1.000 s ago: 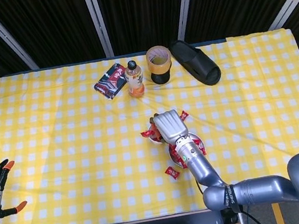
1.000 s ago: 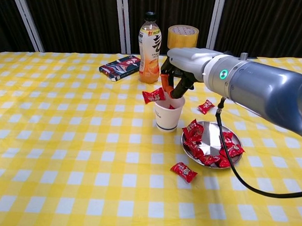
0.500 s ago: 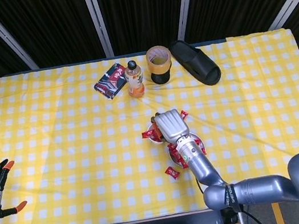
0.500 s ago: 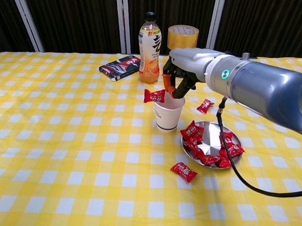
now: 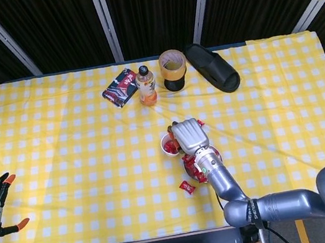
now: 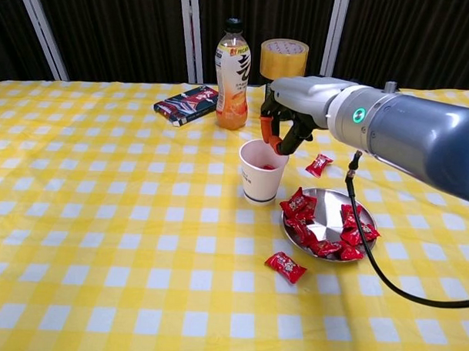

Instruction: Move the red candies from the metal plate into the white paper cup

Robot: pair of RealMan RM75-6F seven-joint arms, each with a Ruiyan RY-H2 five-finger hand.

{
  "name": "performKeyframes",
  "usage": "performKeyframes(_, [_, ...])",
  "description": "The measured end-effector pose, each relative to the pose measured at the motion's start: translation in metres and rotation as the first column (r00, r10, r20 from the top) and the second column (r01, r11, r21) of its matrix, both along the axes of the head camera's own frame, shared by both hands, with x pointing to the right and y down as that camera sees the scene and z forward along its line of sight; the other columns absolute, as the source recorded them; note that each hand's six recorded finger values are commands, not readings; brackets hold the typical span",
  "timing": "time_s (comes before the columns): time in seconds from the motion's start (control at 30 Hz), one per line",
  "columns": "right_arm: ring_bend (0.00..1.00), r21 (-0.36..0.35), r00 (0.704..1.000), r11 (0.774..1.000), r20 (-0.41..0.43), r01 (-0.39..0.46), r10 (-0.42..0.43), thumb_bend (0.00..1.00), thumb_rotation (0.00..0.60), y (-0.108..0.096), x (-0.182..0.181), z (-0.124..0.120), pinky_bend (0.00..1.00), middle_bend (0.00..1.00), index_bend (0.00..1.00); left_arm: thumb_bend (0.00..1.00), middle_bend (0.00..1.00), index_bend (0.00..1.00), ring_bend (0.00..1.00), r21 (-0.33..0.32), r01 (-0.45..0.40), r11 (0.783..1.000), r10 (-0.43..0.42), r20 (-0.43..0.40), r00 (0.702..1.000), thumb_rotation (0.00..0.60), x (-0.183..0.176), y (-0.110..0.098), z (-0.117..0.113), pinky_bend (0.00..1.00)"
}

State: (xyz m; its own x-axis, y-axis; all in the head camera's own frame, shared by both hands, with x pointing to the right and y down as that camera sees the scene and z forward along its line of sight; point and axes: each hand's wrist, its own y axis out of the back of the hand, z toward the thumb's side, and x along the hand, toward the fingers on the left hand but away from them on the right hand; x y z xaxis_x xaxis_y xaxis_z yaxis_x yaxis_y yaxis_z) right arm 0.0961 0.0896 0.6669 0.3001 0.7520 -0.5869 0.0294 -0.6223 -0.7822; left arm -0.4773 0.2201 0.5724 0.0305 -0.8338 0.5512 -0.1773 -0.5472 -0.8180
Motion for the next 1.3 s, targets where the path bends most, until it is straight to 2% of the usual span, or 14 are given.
performKeyframes(0.13, [0.75,0.013,1.000,1.000,0.002,0.005,-0.005,0.57,0.600,-0.001,0.001,-0.005,0.91,0.35,0.39,0.05,0.00,0.00,0.00,-0.001,0.002,1.000,-0.002,0.002,1.000,0.600,0.000,0.000,0.000,0.00])
performKeyframes(0.43, [0.75,0.036,0.999,0.999,-0.005,0.034,-0.034,0.47,0.600,0.010,0.008,-0.030,0.91,0.29,0.29,0.05,0.00,0.00,0.00,-0.001,-0.006,1.000,0.006,0.000,1.000,0.600,0.001,0.000,0.000,0.00])
performKeyframes(0.53, [0.77,0.044,0.999,0.999,-0.034,0.025,-0.023,0.44,0.600,0.010,0.022,-0.034,0.91,0.42,0.25,0.05,0.00,0.00,0.00,0.000,-0.008,1.000,0.008,-0.001,1.000,0.600,0.002,0.001,0.000,0.00])
performKeyframes(0.63, [0.81,0.070,0.997,0.997,-0.070,0.016,-0.011,0.42,0.600,0.003,0.037,-0.036,0.94,0.64,0.24,0.05,0.00,0.00,0.00,0.004,-0.006,1.000,0.006,0.000,1.000,0.600,0.001,0.001,-0.001,0.00])
performKeyframes(0.7, [0.85,0.095,0.996,0.995,-0.094,0.018,-0.009,0.42,0.600,-0.004,0.044,-0.036,0.97,0.74,0.24,0.05,0.00,0.00,0.00,0.006,-0.006,1.000,0.006,-0.001,1.000,0.600,0.001,0.002,-0.002,0.00])
performKeyframes(0.77, [0.87,0.121,0.993,0.992,-0.120,0.024,-0.009,0.41,0.600,-0.013,0.052,-0.037,0.98,0.77,0.24,0.05,0.00,0.00,0.00,0.007,-0.006,1.000,0.006,0.001,1.000,0.600,0.001,0.002,-0.002,0.00])
performKeyframes(0.9, [0.88,0.144,0.985,0.988,-0.169,0.051,-0.026,0.38,0.600,-0.027,0.061,-0.034,0.99,0.78,0.24,0.05,0.00,0.00,0.00,0.001,-0.003,1.000,0.003,0.008,1.000,0.600,0.000,0.002,0.000,0.00])
performKeyframes(1.13, [0.88,0.130,0.968,0.985,-0.238,0.117,-0.083,0.33,0.600,-0.047,0.069,-0.017,0.99,0.78,0.23,0.05,0.00,0.00,0.00,-0.008,0.004,1.000,-0.004,0.021,1.000,0.600,0.000,0.001,0.003,0.00])
performKeyframes(1.3, [0.88,0.111,0.953,0.981,-0.276,0.158,-0.123,0.30,0.600,-0.054,0.074,0.001,0.99,0.78,0.23,0.05,0.00,0.00,0.00,-0.012,0.011,1.000,-0.010,0.026,1.000,0.600,-0.001,0.000,0.004,0.00])
